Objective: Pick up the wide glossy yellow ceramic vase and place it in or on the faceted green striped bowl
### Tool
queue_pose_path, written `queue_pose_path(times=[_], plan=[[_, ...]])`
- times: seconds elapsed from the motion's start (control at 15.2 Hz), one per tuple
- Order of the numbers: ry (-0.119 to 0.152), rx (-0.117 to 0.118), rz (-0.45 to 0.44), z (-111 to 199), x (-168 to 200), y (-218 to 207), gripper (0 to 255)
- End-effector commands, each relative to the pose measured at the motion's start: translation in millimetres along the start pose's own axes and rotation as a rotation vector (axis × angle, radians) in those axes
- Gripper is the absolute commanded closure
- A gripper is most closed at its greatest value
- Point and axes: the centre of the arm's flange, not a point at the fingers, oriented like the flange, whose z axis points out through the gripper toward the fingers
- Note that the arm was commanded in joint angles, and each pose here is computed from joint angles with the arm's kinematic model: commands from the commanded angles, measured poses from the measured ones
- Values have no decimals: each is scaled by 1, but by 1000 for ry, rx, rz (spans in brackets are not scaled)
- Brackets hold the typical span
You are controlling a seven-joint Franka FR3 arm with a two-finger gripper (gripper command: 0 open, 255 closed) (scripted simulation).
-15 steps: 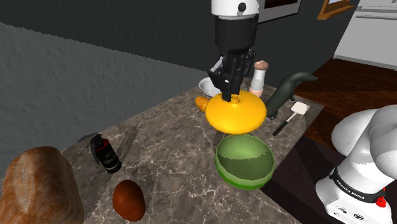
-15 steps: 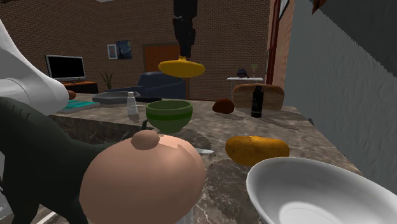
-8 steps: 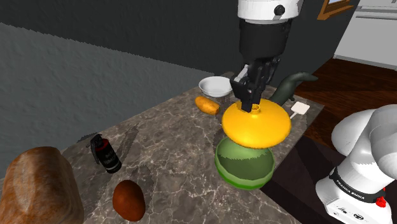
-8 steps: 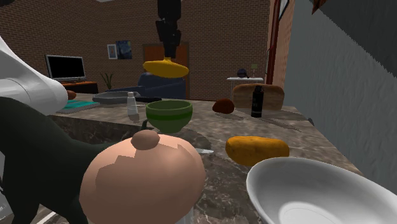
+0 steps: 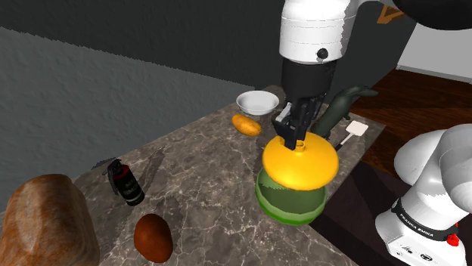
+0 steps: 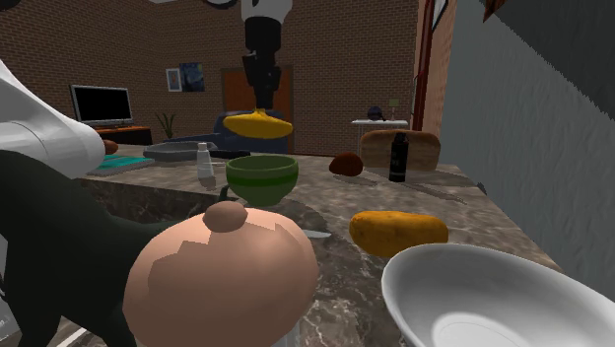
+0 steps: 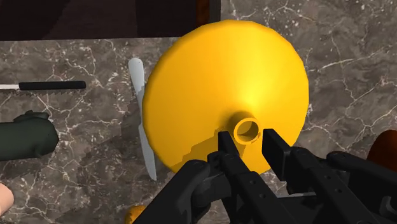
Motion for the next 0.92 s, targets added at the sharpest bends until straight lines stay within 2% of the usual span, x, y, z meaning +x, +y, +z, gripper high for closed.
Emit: queue_pose_path(times=[0.0,0.59,0.86], plan=[[1,0,0,10,-1,0,255],[1,0,0,57,-1,-3,255],[1,0,0,57,-1,-3,255]])
